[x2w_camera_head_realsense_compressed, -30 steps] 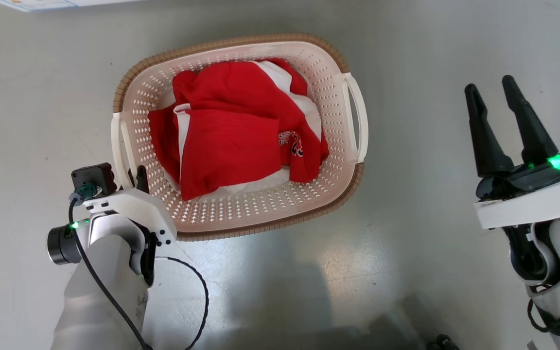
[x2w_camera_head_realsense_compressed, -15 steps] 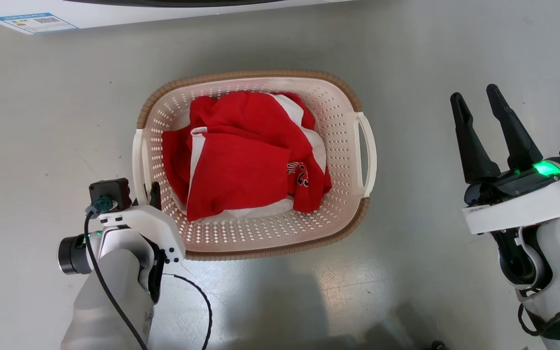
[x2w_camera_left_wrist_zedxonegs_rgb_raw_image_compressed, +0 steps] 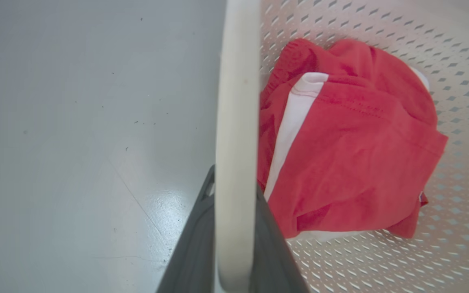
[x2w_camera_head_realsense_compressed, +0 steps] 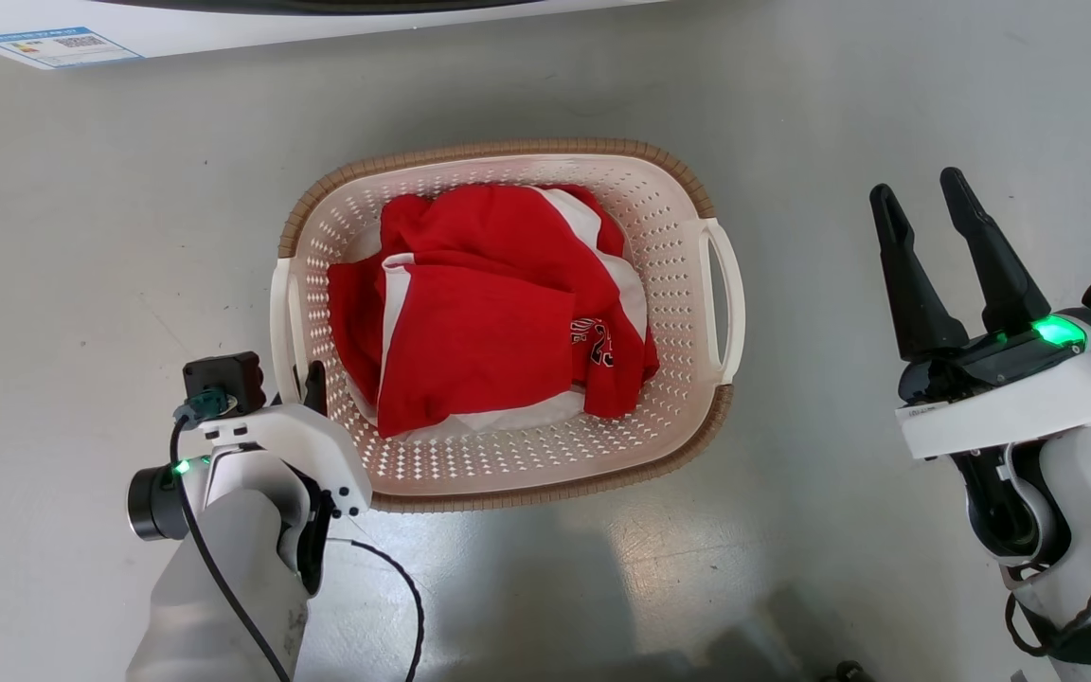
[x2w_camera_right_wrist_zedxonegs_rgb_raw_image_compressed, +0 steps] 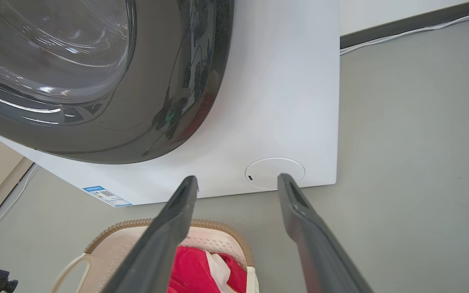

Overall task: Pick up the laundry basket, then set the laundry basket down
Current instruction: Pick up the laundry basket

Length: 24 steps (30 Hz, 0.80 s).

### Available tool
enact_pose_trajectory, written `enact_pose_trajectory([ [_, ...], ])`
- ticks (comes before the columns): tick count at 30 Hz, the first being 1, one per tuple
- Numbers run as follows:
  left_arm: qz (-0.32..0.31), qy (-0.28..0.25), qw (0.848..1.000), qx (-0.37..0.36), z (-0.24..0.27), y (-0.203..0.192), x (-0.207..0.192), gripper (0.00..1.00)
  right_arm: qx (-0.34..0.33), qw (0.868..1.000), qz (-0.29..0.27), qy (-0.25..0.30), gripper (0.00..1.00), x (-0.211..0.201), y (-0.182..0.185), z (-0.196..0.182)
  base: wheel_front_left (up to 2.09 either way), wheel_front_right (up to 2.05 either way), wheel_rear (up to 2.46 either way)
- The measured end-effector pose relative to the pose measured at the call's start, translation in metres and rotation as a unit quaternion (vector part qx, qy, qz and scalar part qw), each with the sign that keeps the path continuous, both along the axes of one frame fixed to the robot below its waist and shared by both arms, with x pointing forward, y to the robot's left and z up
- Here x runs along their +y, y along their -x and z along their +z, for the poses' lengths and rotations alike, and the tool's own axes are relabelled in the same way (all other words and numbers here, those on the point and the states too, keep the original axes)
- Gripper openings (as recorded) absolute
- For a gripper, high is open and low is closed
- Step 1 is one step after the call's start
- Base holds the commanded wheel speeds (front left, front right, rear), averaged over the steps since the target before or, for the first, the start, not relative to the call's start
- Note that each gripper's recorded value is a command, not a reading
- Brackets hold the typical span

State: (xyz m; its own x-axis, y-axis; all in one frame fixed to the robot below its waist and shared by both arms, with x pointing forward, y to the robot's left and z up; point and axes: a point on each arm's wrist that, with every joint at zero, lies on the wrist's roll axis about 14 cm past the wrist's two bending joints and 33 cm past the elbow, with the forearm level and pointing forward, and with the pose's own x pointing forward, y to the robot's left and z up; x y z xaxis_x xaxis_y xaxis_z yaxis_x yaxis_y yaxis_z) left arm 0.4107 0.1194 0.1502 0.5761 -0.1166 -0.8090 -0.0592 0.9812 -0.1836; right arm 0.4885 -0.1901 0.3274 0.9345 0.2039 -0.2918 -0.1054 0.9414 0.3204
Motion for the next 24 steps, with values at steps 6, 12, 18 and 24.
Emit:
enact_pose_trajectory([
  [6, 0.014, 0.005, 1.0, 0.008, -0.0013, 0.0033, -0.0012, 0.78, 0.0, 1.0, 0.0, 0.0, 1.0, 0.0, 0.0003, 0.0001, 0.0, 0.0, 0.0],
  [12, 0.016, 0.005, 1.0, 0.016, -0.0024, 0.0076, -0.0026, 1.0, 0.001, 1.0, 0.001, 0.0, 1.0, 0.0005, 0.0003, 0.0, 0.0, 0.0, 0.0],
  [18, 0.024, 0.0, 1.0, 0.014, -0.0005, 0.0063, -0.0002, 1.0, -0.001, 1.0, 0.002, -0.001, 1.0, 0.0015, -0.0001, 0.0014, 0.0, 0.0, 0.0],
  [24, 0.028, -0.003, 1.0, 0.001, 0.0055, -0.0014, 0.0014, 1.0, -0.005, 1.0, 0.002, -0.001, 1.0, 0.0017, -0.0007, 0.0051, 0.0, 0.0, 0.0],
])
